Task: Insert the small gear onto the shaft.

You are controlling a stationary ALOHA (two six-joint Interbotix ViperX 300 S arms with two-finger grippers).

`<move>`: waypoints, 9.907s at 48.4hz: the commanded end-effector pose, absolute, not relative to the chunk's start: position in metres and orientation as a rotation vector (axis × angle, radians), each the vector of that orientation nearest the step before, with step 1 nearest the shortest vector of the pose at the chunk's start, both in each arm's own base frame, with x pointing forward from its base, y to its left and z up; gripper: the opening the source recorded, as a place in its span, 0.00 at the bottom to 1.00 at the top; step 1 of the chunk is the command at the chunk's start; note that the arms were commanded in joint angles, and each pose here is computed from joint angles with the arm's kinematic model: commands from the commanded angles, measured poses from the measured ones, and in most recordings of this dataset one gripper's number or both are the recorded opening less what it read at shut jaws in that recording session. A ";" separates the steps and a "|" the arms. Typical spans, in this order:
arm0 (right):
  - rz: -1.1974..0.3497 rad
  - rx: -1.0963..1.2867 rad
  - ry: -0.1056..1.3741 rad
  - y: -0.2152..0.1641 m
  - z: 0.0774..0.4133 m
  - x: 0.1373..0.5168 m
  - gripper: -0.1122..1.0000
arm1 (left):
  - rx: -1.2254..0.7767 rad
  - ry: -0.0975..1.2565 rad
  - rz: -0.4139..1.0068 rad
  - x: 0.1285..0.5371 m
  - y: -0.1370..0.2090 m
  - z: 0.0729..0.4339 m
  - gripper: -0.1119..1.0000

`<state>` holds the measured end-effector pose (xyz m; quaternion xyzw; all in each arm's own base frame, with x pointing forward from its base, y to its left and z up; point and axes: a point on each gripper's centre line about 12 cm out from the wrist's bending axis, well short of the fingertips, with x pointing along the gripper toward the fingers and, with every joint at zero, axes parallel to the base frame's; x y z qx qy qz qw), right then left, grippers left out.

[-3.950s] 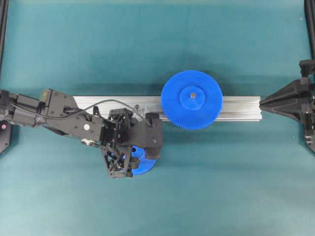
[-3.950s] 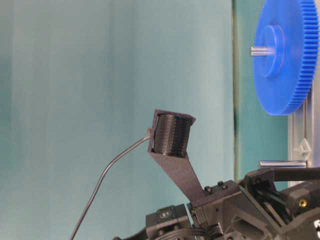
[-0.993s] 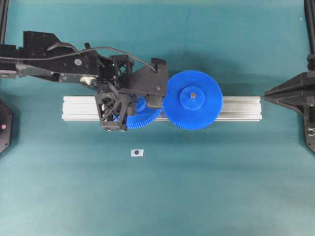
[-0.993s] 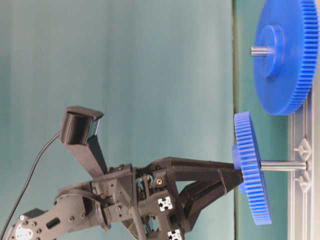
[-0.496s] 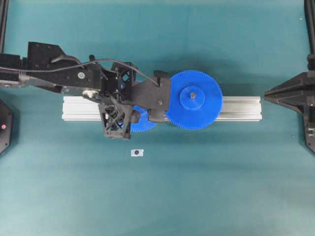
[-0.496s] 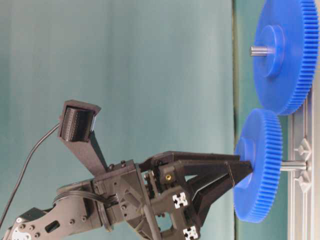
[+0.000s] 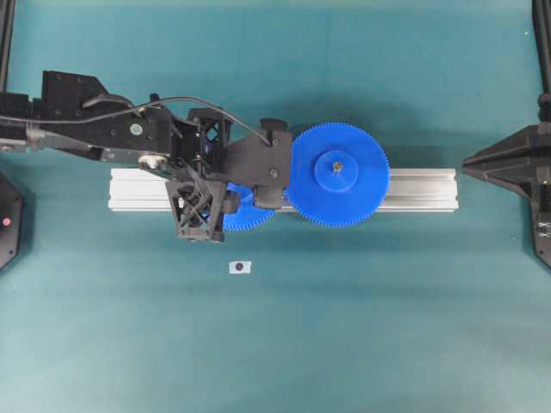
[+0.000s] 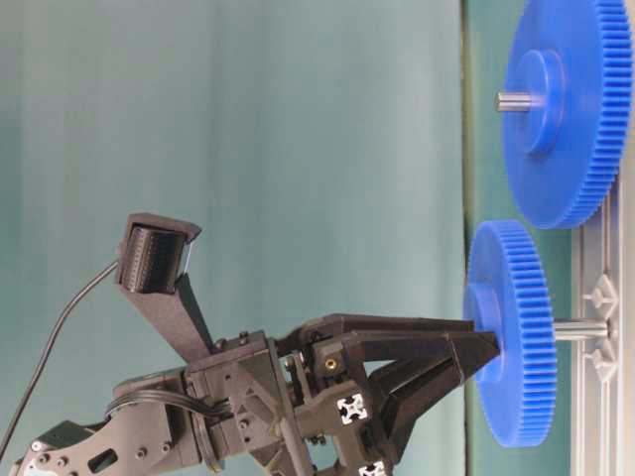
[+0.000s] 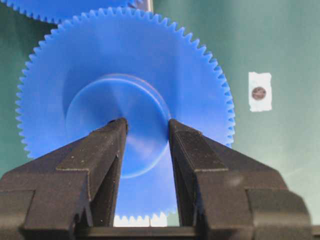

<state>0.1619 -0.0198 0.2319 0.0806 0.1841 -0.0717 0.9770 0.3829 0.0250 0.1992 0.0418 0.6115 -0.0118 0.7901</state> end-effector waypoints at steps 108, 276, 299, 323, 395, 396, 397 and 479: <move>-0.155 0.173 0.367 -0.021 0.231 0.163 0.26 | 0.049 1.242 0.038 0.420 0.051 0.196 0.80; -0.162 0.206 0.305 -0.021 0.237 0.153 0.26 | 0.092 0.736 0.072 0.289 0.034 0.331 0.66; -0.162 0.206 0.302 -0.020 0.232 0.150 0.26 | 0.105 0.543 0.081 0.256 0.030 0.312 0.66; -0.159 0.204 0.284 -0.020 0.233 0.148 0.26 | 0.117 0.551 0.032 0.254 0.017 0.293 0.66; -0.158 0.201 0.246 -0.020 0.236 0.149 0.27 | 0.019 0.459 0.026 0.261 0.007 0.313 0.66; -0.156 0.201 0.246 -0.020 0.236 0.149 0.27 | 0.021 0.457 0.025 0.261 0.007 0.314 0.66; -0.156 0.202 0.247 -0.020 0.236 0.149 0.27 | 0.020 0.459 0.026 0.261 0.007 0.313 0.66; -0.158 0.201 0.247 -0.020 0.236 0.149 0.27 | 0.020 0.454 0.026 0.261 0.007 0.315 0.66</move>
